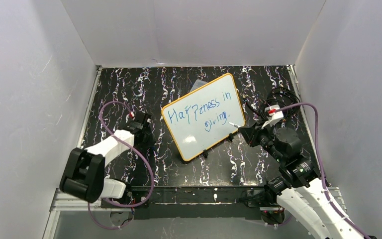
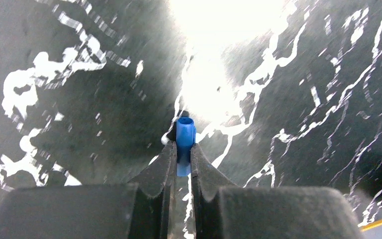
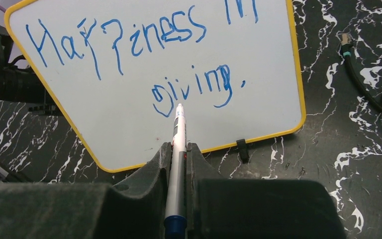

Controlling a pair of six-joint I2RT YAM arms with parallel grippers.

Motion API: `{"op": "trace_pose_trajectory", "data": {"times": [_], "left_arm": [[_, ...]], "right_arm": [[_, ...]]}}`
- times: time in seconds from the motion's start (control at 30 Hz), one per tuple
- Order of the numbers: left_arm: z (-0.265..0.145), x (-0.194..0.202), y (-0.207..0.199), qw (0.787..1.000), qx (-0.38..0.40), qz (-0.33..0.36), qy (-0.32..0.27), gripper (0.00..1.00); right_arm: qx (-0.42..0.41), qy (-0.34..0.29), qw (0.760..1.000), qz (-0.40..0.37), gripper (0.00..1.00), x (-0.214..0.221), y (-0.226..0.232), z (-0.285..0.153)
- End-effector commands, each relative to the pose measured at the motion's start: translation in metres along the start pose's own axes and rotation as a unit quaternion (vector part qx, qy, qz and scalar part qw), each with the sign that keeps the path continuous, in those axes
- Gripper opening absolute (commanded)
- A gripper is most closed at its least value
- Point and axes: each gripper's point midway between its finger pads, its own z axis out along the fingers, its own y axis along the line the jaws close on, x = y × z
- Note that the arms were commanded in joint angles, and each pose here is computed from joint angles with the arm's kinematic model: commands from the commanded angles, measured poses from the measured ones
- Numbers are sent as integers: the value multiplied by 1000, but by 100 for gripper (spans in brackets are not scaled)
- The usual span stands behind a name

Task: Write a sentence on the whiteboard
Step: Close the whiteboard marker at the center of the board.

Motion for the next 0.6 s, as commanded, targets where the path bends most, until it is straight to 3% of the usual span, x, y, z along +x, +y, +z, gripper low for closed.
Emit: {"op": "trace_pose_trajectory", "data": {"times": [0.0,0.17,0.3,0.43,0.57], "left_arm": [[-19,11,23,999,-15,-16,-41,0],[-79,-14,10,983,75,8,-167,0],[-149,-31,-13,949,175,57,-258,0],[-202,-28,-38,915,261,135,-277,0],[-252,-2,-70,849,384,234,-278,0]], "right_arm": [[-51,11,999,-10,1,-12,23,-1],[-138,91,986,5,1,3,57,5],[-202,147,968,25,1,10,82,5],[-260,169,950,33,1,0,105,-2],[-323,192,925,54,1,-14,130,-14]]}}
